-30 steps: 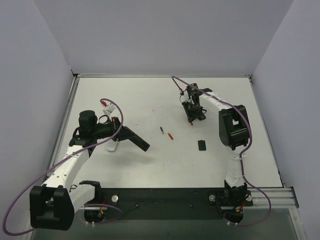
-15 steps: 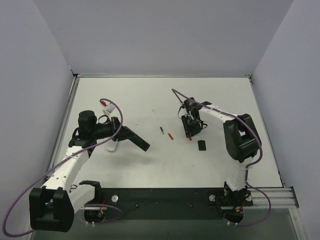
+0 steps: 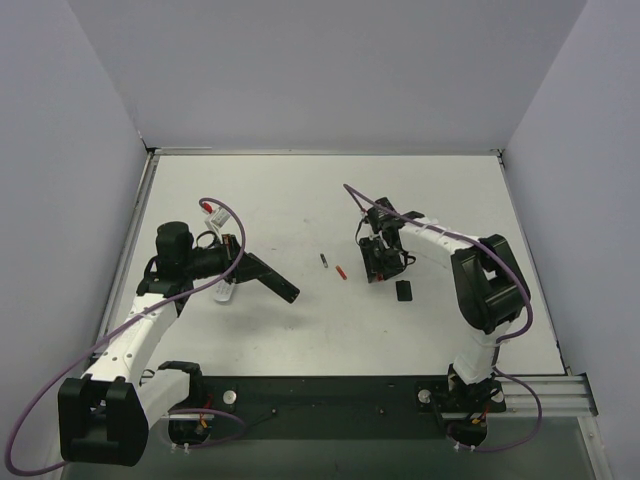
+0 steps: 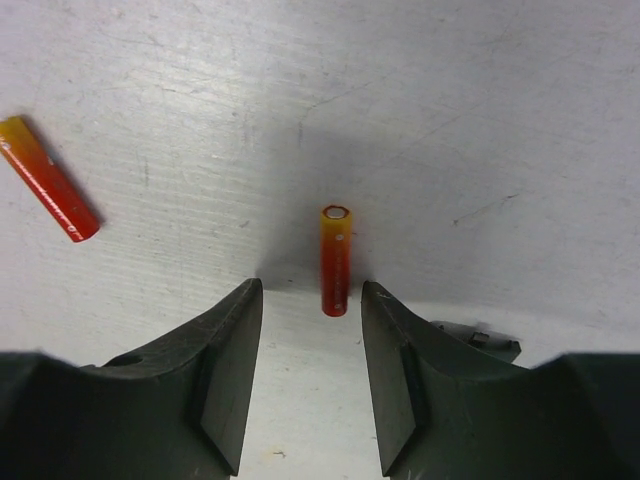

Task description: Load the batteries into the remote control

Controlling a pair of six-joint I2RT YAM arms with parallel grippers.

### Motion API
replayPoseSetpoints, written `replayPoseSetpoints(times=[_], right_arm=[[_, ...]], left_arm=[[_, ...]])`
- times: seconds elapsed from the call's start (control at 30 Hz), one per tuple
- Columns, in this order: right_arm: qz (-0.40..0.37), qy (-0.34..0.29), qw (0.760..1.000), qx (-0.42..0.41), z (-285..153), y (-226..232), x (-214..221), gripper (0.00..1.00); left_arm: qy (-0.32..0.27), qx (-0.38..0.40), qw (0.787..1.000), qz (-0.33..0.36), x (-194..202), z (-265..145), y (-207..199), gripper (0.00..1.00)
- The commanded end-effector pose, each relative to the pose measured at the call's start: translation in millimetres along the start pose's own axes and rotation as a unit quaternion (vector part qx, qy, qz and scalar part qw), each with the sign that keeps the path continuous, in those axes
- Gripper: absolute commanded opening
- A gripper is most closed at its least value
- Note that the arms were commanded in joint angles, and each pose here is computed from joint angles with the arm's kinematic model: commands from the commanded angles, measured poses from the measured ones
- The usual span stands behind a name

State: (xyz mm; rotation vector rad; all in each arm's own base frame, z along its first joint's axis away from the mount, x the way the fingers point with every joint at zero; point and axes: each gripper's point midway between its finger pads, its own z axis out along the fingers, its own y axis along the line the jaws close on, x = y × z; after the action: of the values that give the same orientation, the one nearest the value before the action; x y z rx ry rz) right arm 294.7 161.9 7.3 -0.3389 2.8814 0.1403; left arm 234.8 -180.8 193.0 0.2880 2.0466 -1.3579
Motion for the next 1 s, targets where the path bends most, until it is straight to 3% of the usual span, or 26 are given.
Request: replayPoseSetpoints(times=[0.0,0.67,0.9,0.97], right_arm=[[-0.002,0.015,0.999,-0.031,-5.5,18.8,13.2,0.39],[-0.026,-0.028,0.993,-0.116,-6.6,64.4,-17.8,0.37],[-0.159,-0.058,0.978,-0.126,-41.8,64.5,-24.2,0.39],[-0.229,-0.064,0.965,-0.115,-46.7,56.4,-27.7,0.40]], left_arm=[[-0.013,0.014,0.999,0.029,-7.8,-2.5,-7.8,0.00],[-0.013,0.012,0.999,0.030,-8.1,-2.5,-7.4,0.00],[-0.013,0.012,0.999,0.029,-7.2,-2.8,-7.4,0.00],[-0.013,0.014,0.999,0.030,-7.8,-2.8,-8.0,0.00]])
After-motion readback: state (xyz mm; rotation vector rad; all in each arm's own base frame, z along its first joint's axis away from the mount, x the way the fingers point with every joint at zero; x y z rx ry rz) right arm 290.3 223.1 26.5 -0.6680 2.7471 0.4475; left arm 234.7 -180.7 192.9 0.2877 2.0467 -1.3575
